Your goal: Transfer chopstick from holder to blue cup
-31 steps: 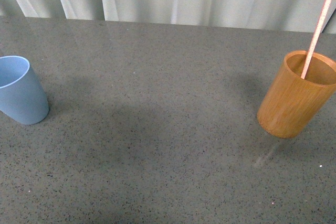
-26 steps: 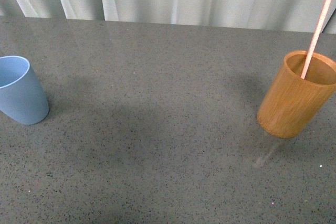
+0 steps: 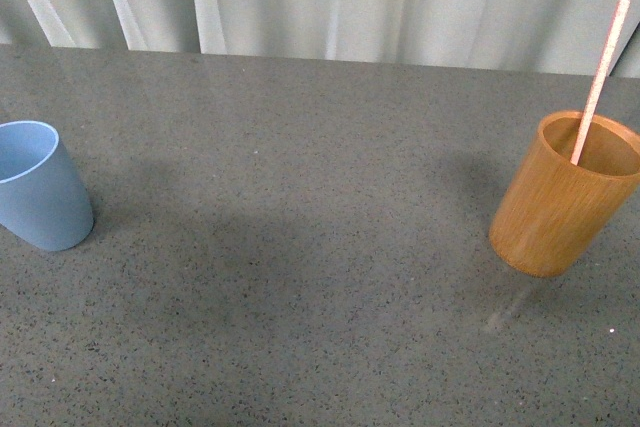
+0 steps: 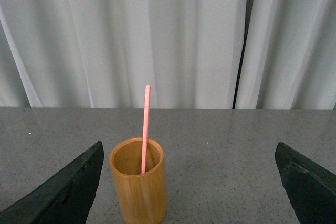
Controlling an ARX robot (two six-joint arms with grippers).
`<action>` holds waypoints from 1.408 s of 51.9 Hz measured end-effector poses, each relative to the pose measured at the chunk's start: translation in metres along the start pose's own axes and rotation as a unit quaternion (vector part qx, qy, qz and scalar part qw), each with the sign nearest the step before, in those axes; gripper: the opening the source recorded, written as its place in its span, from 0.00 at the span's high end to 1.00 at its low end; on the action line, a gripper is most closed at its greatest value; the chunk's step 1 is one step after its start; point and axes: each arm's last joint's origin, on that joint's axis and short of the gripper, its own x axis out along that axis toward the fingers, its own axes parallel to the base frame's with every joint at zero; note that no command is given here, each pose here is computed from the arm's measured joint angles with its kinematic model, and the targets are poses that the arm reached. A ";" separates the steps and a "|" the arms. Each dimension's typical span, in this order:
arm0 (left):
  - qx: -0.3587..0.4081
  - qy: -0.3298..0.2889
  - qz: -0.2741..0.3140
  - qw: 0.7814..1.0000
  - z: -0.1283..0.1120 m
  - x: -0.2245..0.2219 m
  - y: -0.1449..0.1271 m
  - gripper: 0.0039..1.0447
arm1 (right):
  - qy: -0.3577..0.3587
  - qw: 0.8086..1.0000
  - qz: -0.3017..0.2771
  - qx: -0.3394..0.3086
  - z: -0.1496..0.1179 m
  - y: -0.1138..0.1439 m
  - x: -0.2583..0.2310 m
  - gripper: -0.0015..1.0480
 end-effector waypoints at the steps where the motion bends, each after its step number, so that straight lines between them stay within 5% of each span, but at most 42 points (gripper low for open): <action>1: 0.000 0.000 0.000 1.000 0.000 0.000 0.000 0.06 | 0.000 1.000 0.000 0.000 0.000 0.000 0.000 0.10; 36: -0.002 0.004 0.004 1.000 0.000 0.000 0.000 0.06 | 0.000 1.000 0.000 0.000 0.000 0.000 0.000 0.10; 41: -0.029 0.153 0.073 0.985 -0.002 0.003 0.002 0.06 | 0.000 1.000 0.000 0.000 0.000 0.000 0.000 0.10; 46: -0.044 0.239 0.093 0.966 -0.003 0.014 0.009 0.06 | 0.000 1.000 0.000 0.000 0.000 0.000 0.000 0.10; 56: -0.031 0.325 0.067 0.943 0.028 0.057 0.033 0.06 | 0.000 1.000 0.000 0.000 0.000 0.000 0.000 0.10; 65: -0.016 0.446 0.022 0.895 0.042 0.113 0.049 0.06 | 0.000 1.000 0.000 0.000 0.000 0.000 0.000 0.10; 73: 0.012 0.471 0.025 0.882 0.055 0.166 0.050 0.06 | 0.000 1.000 0.000 0.000 0.000 0.000 0.000 0.10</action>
